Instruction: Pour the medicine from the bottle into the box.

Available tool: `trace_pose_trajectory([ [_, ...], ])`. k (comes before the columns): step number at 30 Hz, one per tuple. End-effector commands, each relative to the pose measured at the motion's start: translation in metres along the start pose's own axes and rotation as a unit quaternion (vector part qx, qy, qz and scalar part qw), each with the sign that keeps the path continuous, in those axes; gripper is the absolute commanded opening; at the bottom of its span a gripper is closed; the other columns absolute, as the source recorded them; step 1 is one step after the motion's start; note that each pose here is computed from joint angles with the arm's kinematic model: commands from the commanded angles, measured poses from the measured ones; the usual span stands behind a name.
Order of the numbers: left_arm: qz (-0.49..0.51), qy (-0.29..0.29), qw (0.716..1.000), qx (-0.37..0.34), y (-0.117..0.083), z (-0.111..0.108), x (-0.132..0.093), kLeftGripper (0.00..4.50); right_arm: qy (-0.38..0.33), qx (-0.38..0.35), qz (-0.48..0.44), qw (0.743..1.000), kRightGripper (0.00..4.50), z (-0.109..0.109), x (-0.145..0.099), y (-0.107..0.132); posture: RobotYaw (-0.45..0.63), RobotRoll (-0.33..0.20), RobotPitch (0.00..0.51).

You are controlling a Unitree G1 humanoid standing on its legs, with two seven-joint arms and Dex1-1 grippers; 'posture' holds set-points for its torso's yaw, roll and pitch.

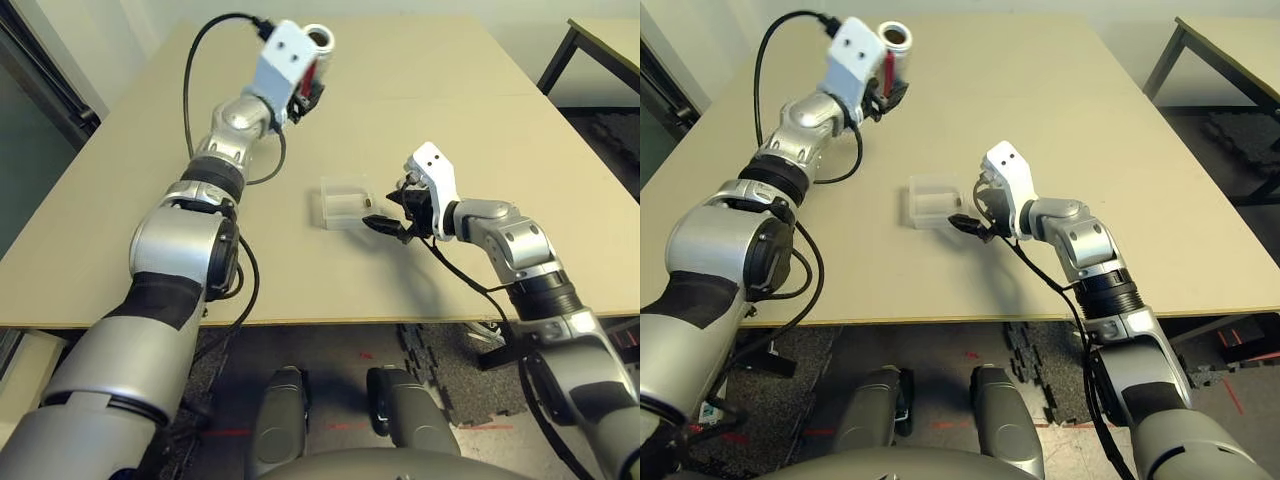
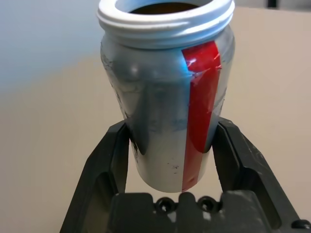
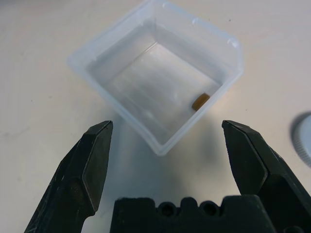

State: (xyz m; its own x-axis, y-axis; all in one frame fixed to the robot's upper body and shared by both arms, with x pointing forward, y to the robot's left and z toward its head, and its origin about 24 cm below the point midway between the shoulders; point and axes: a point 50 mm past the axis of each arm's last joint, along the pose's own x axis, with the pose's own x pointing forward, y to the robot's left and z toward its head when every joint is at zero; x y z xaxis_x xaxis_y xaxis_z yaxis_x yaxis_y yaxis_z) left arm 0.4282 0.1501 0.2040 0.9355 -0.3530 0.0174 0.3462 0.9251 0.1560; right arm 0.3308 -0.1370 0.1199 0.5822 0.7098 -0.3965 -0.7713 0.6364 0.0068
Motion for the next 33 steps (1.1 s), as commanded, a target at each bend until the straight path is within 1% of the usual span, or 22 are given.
trace_pose_trajectory([
  [1,0.028,0.021,0.997,-0.067,0.007,-0.023,-0.007,2.74,0.004,0.002,0.012,1.0,4.5,-0.003,-0.005,0.004,0.08,0.0,0.097],
  [4,0.043,0.047,0.992,-0.112,0.008,-0.049,-0.015,2.74,0.01,0.003,0.017,1.0,4.5,-0.006,-0.009,0.006,0.08,0.0,0.097],
  [6,0.049,0.059,0.988,-0.132,0.008,-0.062,-0.019,2.74,0.011,0.003,0.017,1.0,4.5,-0.007,-0.011,0.007,0.08,0.0,0.097],
  [9,0.054,0.076,0.984,-0.153,0.005,-0.076,-0.024,2.74,0.013,0.004,0.017,1.0,4.5,-0.007,-0.016,0.007,0.08,0.0,0.097],
  [12,0.052,0.09,0.982,-0.159,0.002,-0.085,-0.025,2.74,0.012,0.006,0.014,1.0,4.5,-0.006,-0.021,0.006,0.08,0.0,0.097],
  [18,0.04,0.117,0.983,-0.138,-0.004,-0.095,-0.028,2.74,0.01,0.017,0.001,1.0,4.5,-0.008,-0.028,0.004,0.08,0.0,0.097],
  [19,0.037,0.122,0.983,-0.13,-0.005,-0.097,-0.028,2.74,0.01,0.018,0.0,1.0,4.5,-0.008,-0.029,0.003,0.05,0.0,0.098],
  [26,0.03,0.16,0.985,-0.062,-0.005,-0.111,-0.035,2.74,0.005,0.027,-0.009,1.0,4.5,-0.009,-0.029,0.001,0.05,0.0,0.099],
  [33,0.026,0.167,0.984,-0.055,-0.006,-0.118,-0.039,2.74,0.002,0.029,-0.01,1.0,4.5,-0.008,-0.029,0.0,0.06,0.0,0.098],
])
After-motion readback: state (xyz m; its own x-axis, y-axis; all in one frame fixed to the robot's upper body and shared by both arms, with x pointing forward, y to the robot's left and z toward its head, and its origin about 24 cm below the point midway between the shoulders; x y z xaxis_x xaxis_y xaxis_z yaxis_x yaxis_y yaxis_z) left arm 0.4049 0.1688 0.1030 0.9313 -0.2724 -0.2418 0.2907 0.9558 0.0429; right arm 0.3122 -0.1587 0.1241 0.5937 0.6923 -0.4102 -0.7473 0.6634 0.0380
